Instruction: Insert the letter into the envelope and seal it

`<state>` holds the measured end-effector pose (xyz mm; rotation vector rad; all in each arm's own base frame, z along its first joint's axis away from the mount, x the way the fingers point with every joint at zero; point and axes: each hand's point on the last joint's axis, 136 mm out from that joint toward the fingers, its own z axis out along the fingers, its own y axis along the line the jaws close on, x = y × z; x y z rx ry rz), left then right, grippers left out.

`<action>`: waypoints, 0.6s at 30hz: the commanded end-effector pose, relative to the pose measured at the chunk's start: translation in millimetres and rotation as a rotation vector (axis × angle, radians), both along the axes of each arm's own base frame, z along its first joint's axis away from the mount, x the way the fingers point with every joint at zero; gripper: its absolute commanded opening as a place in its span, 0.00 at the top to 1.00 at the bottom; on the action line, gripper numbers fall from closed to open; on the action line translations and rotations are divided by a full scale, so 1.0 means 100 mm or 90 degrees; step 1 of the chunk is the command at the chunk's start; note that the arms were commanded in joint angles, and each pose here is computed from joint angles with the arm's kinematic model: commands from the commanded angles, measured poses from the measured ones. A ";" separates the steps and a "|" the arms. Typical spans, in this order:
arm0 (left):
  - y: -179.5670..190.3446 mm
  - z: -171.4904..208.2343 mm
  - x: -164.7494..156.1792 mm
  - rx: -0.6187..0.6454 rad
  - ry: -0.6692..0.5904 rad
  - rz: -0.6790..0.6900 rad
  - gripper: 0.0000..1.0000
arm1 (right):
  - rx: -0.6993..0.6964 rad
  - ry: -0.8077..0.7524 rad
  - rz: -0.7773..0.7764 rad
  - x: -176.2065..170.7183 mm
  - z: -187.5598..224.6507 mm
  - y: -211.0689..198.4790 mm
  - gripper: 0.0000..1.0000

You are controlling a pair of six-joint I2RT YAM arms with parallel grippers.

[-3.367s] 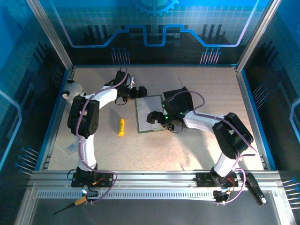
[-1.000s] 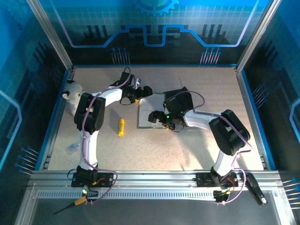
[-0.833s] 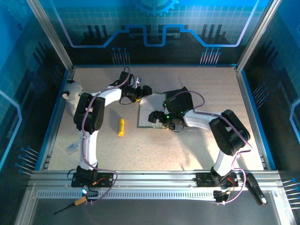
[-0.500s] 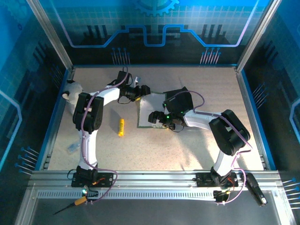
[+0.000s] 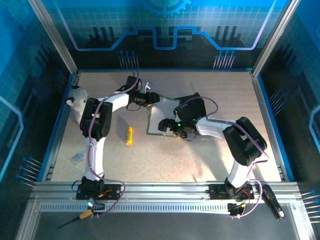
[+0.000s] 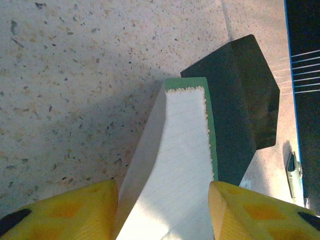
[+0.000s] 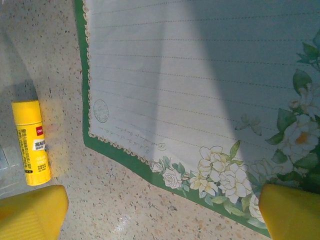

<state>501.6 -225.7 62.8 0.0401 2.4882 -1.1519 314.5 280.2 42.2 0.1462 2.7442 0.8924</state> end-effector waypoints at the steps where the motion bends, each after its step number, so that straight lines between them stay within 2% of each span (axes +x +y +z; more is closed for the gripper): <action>1: -0.04 -0.04 0.04 -0.008 -0.012 -0.020 0.50 | -0.022 0.019 0.003 -0.07 -0.09 -0.11 0.00; 3: -0.04 -0.06 0.05 -0.004 -0.014 -0.020 0.50 | -0.022 0.017 0.003 -0.07 -0.08 -0.11 0.00; 6: -0.02 -0.05 0.06 0.007 -0.021 -0.022 0.56 | -0.021 0.014 0.005 -0.08 -0.06 -0.12 0.00; 11: 0.02 -0.08 0.07 0.034 -0.026 -0.023 0.78 | -0.013 0.008 0.013 -0.09 -0.01 -0.10 0.00; 18: 0.09 0.01 0.06 0.067 -0.044 -0.019 1.00 | -0.018 -0.016 0.033 -0.09 0.18 -0.10 0.00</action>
